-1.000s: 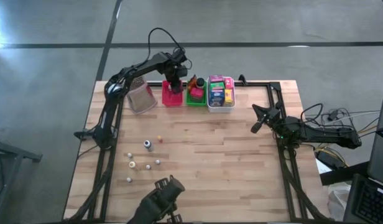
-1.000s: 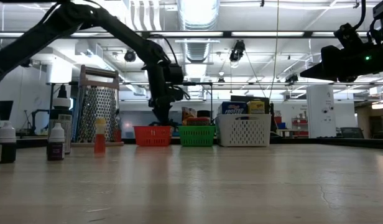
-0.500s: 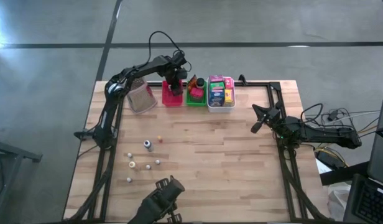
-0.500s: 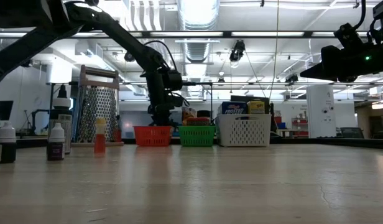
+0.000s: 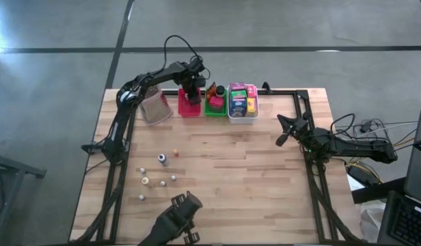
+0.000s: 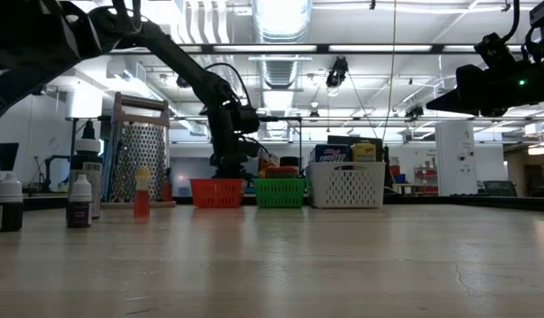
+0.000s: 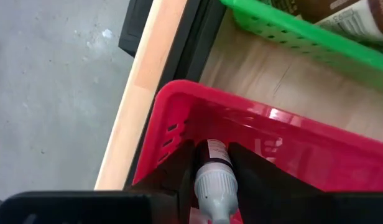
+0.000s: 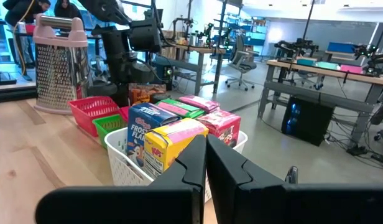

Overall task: Pick & Place Kitchen Items
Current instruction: Put the small black food coloring bottle into the red bin

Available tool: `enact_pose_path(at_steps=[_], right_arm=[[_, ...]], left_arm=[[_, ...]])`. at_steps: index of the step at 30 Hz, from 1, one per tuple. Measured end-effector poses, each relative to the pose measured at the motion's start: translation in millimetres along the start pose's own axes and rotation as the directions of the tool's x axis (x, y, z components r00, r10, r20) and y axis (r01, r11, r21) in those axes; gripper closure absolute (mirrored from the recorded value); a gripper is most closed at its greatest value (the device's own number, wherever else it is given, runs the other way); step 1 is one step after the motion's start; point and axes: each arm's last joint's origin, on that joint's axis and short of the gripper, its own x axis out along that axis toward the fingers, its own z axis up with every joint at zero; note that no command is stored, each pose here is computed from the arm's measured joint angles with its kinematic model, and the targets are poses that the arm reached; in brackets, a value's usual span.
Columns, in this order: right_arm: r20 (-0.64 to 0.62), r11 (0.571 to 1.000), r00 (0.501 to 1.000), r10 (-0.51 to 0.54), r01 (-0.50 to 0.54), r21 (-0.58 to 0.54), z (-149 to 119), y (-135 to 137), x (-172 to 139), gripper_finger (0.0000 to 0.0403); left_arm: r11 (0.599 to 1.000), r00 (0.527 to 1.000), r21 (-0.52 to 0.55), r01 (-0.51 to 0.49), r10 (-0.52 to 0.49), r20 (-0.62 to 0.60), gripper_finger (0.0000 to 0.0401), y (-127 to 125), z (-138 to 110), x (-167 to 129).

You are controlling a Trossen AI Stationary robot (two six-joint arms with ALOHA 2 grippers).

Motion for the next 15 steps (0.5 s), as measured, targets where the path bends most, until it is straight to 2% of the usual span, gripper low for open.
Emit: enact_pose_path(at_steps=[9,15], right_arm=[[0.000,1.000,1.000,0.000,0.000,0.000,0.0,0.0,0.0,0.0394],[0.000,1.000,1.000,-0.001,0.001,0.000,0.0,0.0,0.0,0.0394]], left_arm=[[1.000,1.000,-0.013,0.003,-0.002,0.020,0.0303,8.6,2.9,-8.1],[1.000,1.000,-0.019,0.017,-0.017,-0.011,0.0303,6.7,-0.6,-6.7]])
